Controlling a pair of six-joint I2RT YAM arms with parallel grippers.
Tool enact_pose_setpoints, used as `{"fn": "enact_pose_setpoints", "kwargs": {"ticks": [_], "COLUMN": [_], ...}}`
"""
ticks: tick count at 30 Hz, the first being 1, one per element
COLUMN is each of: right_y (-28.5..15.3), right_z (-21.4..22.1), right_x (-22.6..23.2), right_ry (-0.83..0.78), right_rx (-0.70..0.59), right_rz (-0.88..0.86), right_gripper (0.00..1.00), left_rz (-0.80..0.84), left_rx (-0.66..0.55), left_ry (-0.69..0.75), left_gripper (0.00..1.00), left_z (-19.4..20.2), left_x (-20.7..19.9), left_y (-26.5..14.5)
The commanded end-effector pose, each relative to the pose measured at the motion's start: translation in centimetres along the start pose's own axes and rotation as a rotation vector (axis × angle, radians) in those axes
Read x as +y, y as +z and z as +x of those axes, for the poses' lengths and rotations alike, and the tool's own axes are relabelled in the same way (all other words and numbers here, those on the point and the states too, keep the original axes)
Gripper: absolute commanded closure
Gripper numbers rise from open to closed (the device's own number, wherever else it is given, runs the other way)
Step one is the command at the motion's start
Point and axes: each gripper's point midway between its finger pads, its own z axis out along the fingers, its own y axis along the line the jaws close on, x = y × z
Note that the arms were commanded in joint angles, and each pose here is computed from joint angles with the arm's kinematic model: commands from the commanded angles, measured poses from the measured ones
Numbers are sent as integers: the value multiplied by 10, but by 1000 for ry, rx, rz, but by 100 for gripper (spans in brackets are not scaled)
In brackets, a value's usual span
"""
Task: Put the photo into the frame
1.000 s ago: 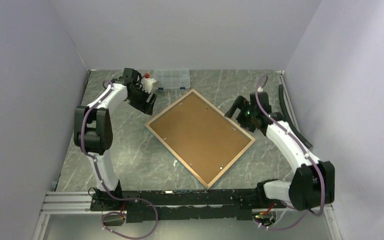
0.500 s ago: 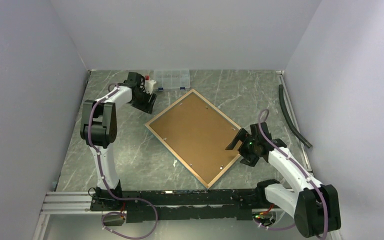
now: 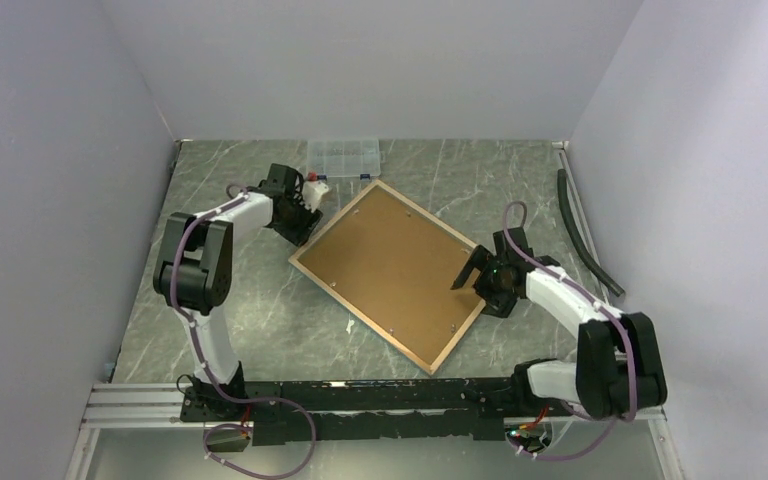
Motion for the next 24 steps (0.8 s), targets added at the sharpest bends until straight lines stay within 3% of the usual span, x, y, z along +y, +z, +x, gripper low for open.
{"fn": "enact_pose_setpoints", "kwargs": {"ticks": [1,12,20,24], "right_y": [-6,15,30,27], "right_z": [-46,-75,-107,-124], "right_x": [39,72,95,89], "right_ry": [-87,-133,-165,-162], "right_rx": [-121,-90,-90,-116], "right_rz": [-83,-146,-138,-88], "right_gripper": [0,0,0,0], "left_rz": [158,347,470,457], "left_rx": [144,213,207,208], "left_ry": [106,346,418,400], "left_gripper": [44,45,42,39], "left_z": [54,115,123,118], "left_x": [-54,-118,-168,-167], "left_y": [-17,-84,-97,-102]}}
